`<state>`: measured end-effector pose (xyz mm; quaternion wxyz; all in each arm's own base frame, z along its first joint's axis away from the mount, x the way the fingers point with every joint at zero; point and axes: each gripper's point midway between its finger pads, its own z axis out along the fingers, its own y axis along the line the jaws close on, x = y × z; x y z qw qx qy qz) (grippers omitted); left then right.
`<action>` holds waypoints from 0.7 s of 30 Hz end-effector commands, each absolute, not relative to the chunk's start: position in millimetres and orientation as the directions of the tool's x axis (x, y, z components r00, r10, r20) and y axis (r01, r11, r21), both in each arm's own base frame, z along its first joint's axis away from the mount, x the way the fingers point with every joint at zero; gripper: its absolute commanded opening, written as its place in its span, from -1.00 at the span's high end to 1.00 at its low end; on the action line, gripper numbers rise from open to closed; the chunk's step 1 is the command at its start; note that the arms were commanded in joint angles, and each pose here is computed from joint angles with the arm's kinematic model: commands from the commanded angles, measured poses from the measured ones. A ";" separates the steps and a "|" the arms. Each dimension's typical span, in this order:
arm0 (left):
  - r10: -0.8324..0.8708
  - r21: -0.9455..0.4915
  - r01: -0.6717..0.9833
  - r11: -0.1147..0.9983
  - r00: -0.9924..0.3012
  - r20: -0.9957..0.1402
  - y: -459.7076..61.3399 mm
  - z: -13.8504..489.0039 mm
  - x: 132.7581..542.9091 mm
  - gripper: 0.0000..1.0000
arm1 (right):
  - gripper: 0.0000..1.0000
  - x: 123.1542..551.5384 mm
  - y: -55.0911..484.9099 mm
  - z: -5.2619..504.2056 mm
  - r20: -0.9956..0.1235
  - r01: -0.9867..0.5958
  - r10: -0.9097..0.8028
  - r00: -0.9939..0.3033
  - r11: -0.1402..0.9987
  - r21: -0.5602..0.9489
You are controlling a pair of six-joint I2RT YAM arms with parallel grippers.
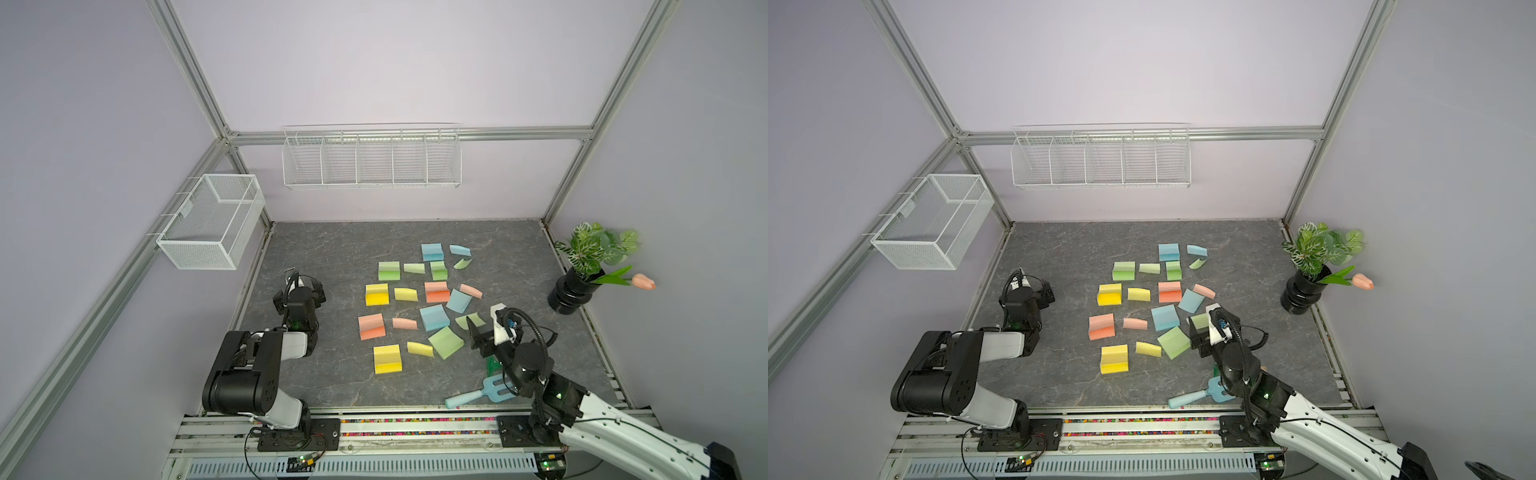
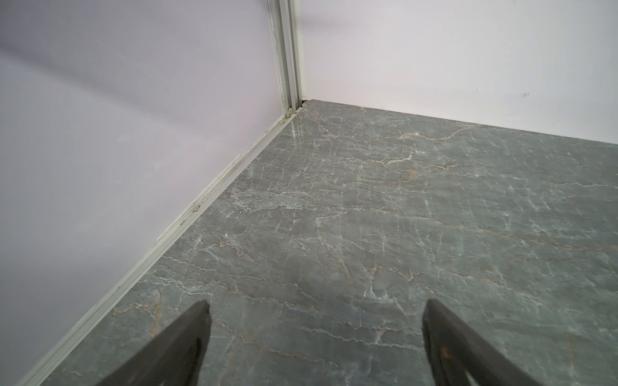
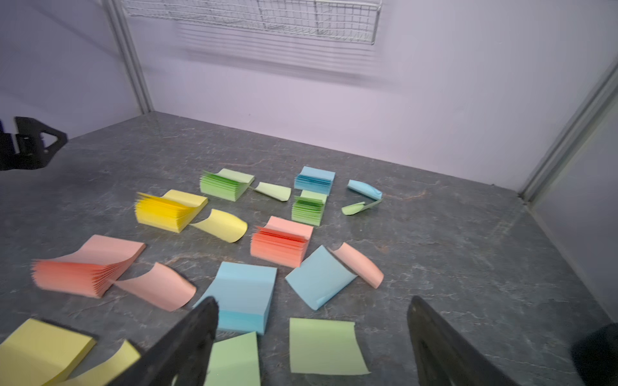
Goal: Tear off pages from different memo pads
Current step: Reset both arms
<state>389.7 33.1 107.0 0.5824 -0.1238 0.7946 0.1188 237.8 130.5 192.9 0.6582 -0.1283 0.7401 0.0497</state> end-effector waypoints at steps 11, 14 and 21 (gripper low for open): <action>-0.060 0.031 -0.329 0.944 -0.264 -0.963 31.7 118.6 396.3 -0.99 | -0.78 312.8 54.2 144.4 -0.943 -0.035 -0.248 -0.220 0.968 -0.247; -0.061 0.031 -0.329 0.944 -0.265 -0.962 31.8 118.2 396.0 -0.99 | -0.78 330.3 48.0 130.1 -0.946 -0.026 -0.197 -0.258 0.980 -0.197; -0.061 0.030 -0.329 0.944 -0.264 -0.962 31.9 118.2 395.9 -0.99 | -0.78 356.9 54.2 126.6 -0.950 -0.026 -0.172 -0.260 0.985 -0.171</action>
